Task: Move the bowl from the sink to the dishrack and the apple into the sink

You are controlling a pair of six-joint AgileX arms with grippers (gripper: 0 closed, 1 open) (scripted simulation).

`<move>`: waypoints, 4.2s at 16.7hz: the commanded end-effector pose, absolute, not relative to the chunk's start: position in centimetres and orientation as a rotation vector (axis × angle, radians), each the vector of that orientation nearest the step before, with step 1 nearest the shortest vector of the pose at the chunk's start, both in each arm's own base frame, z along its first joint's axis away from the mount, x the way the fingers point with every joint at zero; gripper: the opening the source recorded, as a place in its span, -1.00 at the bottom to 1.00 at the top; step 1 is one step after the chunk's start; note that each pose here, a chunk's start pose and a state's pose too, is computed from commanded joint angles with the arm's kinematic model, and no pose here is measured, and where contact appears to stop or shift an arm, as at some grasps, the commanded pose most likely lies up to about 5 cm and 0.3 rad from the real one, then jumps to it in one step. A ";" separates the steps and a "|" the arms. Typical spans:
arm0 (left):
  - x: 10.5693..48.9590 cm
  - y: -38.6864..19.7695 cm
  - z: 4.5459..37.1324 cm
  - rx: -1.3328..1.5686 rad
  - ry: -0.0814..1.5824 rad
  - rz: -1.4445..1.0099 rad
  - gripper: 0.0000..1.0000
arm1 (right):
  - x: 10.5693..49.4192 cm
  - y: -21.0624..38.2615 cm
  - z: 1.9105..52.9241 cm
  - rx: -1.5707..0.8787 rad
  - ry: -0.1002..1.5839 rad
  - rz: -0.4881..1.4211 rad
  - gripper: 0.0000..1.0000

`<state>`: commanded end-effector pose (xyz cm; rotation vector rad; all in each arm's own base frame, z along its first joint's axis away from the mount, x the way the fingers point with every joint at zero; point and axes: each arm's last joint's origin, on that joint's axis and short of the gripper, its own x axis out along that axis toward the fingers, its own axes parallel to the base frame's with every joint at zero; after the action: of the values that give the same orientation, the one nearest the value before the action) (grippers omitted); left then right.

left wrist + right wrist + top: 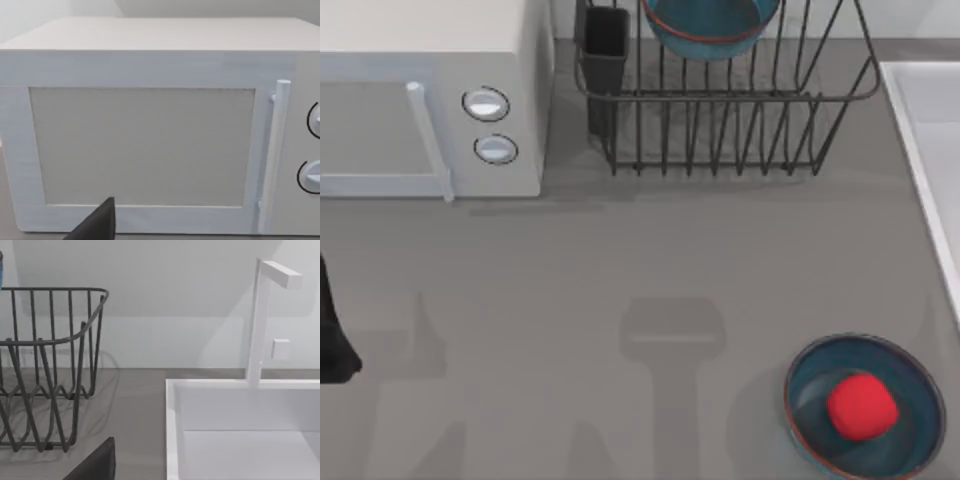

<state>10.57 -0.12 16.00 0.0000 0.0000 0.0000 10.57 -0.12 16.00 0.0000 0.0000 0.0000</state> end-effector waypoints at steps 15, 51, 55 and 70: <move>10.6 -0.1 16.0 0.000 0.000 0.000 1.00 | 11.1 1.2 18.8 0.098 0.241 0.097 1.00; 10.6 -0.1 16.0 0.000 0.000 0.000 1.00 | 20.2 13.5 10.9 0.008 1.571 -0.008 1.00; 10.6 -0.1 16.0 0.000 0.000 0.000 1.00 | 20.2 13.5 10.9 0.008 1.571 -0.008 0.70; 10.6 -0.1 16.0 0.000 0.000 0.000 1.00 | 20.2 13.5 10.9 0.008 1.571 -0.008 -1.00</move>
<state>10.57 -0.12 16.00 0.0000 0.0000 0.0000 20.16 13.55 10.86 0.0079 1.5708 -0.0079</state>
